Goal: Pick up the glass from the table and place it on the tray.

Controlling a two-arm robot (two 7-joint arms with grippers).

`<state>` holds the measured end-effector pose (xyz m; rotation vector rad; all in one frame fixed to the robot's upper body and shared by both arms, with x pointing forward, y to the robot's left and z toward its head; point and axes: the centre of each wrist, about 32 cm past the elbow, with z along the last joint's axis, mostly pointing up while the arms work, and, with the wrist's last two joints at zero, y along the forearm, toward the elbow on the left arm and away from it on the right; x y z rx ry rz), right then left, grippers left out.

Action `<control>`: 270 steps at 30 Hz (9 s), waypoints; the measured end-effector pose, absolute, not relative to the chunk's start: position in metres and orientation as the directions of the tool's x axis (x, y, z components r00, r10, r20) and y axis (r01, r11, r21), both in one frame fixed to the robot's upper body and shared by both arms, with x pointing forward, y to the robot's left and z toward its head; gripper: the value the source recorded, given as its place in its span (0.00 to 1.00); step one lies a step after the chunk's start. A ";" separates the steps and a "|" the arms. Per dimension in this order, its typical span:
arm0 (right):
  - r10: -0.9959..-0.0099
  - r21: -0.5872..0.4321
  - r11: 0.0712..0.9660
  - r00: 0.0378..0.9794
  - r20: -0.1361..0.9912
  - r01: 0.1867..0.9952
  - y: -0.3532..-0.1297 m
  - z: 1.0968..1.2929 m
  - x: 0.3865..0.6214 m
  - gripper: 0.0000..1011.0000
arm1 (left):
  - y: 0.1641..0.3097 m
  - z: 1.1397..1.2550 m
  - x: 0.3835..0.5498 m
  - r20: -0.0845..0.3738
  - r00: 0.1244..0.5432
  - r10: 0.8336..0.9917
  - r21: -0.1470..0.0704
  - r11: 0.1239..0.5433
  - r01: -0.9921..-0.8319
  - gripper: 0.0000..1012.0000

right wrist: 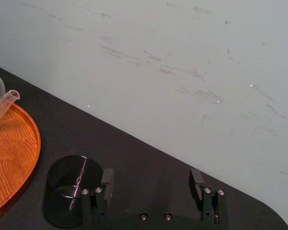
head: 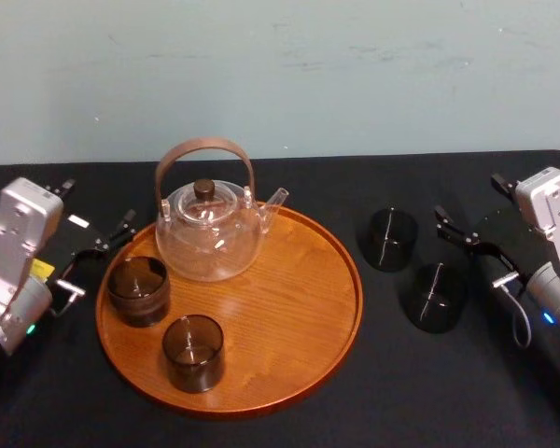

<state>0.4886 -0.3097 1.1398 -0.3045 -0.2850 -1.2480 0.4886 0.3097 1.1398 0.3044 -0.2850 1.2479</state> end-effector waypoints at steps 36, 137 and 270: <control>-0.880 -0.070 0.287 0.292 0.374 0.955 -0.310 1.140 0.489 0.99 | 0.310 1.140 0.489 0.374 0.292 0.880 0.070 0.287 -0.955 0.99; -0.857 -0.262 0.456 0.499 0.127 0.851 -0.314 1.127 0.426 0.99 | 0.310 1.140 0.489 0.374 0.292 0.880 0.070 0.287 -0.955 0.99; -0.620 -0.218 0.747 0.777 0.109 0.628 -0.206 1.131 0.463 0.91 | 0.310 1.140 0.489 0.374 0.292 0.880 0.070 0.287 -0.955 0.99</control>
